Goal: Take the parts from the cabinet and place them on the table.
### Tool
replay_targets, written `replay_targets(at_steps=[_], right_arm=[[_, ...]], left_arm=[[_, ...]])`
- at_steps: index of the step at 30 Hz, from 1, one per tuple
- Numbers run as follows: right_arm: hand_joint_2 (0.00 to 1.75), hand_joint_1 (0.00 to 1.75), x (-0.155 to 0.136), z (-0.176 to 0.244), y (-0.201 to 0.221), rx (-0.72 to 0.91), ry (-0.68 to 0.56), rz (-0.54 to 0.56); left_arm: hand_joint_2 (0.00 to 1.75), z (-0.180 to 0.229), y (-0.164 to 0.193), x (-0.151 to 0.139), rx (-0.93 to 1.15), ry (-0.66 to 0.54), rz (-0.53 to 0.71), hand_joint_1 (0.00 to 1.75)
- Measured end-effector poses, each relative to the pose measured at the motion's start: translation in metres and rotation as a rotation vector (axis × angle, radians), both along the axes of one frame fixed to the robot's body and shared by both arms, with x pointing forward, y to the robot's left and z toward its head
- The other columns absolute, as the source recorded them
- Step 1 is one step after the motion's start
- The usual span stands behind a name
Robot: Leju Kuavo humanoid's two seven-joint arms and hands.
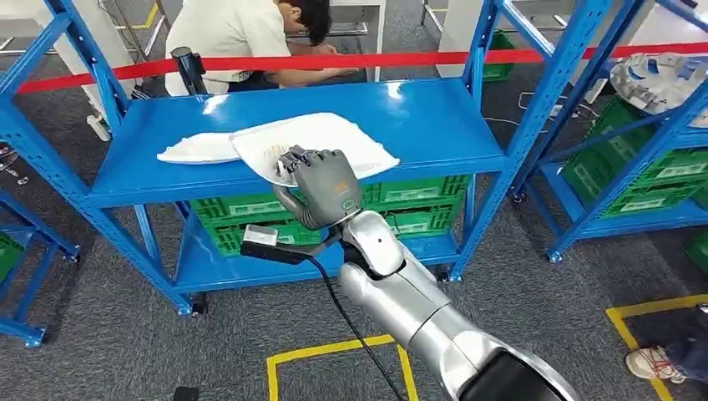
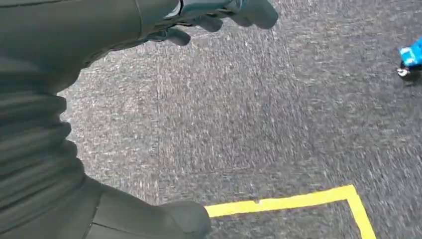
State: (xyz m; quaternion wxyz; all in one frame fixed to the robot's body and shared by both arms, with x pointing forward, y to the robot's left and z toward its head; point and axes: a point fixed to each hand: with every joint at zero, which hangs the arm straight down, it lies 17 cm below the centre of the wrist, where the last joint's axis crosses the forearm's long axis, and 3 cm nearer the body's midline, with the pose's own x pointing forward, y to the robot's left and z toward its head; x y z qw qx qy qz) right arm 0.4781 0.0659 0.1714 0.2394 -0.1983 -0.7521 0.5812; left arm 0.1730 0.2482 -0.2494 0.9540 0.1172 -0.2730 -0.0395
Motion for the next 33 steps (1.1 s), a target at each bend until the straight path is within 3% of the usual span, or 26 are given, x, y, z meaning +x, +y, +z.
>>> replay_targets(at_steps=[6, 13, 33], right_arm=[[1.75, 1.75, 0.028, 0.013, -0.027, -0.038, -0.042, -0.080], [1.75, 1.75, 0.070, 0.083, -0.072, -0.043, -0.169, -0.158], [1.75, 1.75, 0.088, 0.094, -0.139, 0.007, -0.204, -0.265]], left_arm=[[1.75, 0.001, 0.001, 0.003, 0.001, -0.003, -0.011, 0.00], [1.75, 0.002, -0.007, 0.008, -0.017, -0.012, -0.014, 0.00], [1.75, 0.008, -0.002, 0.017, -0.015, -0.082, -0.021, 0.00]])
